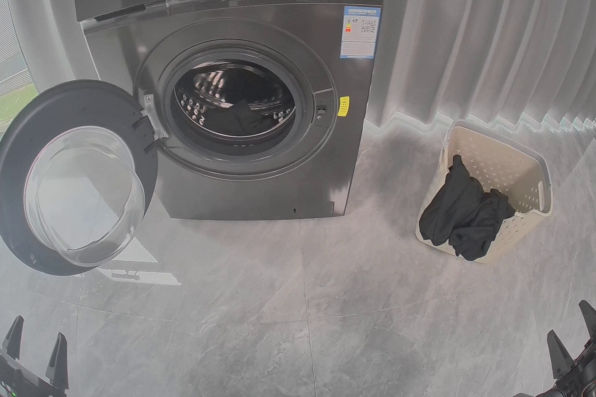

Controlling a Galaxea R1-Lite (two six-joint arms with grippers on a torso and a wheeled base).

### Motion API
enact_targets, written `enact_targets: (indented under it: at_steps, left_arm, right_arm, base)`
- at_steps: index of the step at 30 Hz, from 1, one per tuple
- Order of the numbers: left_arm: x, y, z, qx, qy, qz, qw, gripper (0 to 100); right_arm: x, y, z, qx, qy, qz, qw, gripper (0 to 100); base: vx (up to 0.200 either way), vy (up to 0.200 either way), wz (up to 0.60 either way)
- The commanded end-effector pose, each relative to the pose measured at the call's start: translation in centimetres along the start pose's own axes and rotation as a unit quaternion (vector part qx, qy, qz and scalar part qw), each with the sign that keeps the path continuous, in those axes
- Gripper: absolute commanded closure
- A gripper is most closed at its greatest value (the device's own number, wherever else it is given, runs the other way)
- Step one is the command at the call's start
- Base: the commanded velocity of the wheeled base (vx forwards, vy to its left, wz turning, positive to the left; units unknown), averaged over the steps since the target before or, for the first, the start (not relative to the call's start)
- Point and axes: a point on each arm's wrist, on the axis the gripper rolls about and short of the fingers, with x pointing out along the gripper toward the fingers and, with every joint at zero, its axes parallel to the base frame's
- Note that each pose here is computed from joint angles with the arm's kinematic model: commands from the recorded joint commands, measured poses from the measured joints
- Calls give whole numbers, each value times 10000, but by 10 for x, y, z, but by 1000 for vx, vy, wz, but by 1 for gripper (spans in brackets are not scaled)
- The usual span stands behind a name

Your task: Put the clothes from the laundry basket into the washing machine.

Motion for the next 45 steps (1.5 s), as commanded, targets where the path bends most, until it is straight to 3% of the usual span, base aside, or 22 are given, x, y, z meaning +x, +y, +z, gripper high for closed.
enact_targets:
  at_steps: [1,8,19,25,45]
  left_arm:
    - [0,0,-5,-1,29,2,10000,0]
    - [0,0,-5,-1,29,2,10000,0]
    - [0,0,-5,-1,29,2,10000,0]
    - [0,0,-5,-1,29,2,10000,0]
    - [0,0,-5,-1,29,2,10000,0]
  right_arm:
    - [0,0,-2,-2,23,7,10000,0]
    - [0,0,-2,6,23,7,10000,0]
    - [0,0,-2,6,23,-1,10000,0]
    - [0,0,-2,7,30,-1,10000,0]
    - [0,0,-2,35,15,-1,10000,0]
  base:
    - [0,0,-600]
    - [0,0,-600]
    - [0,0,0]
    - [200,0,0]
    - [0,0,0]
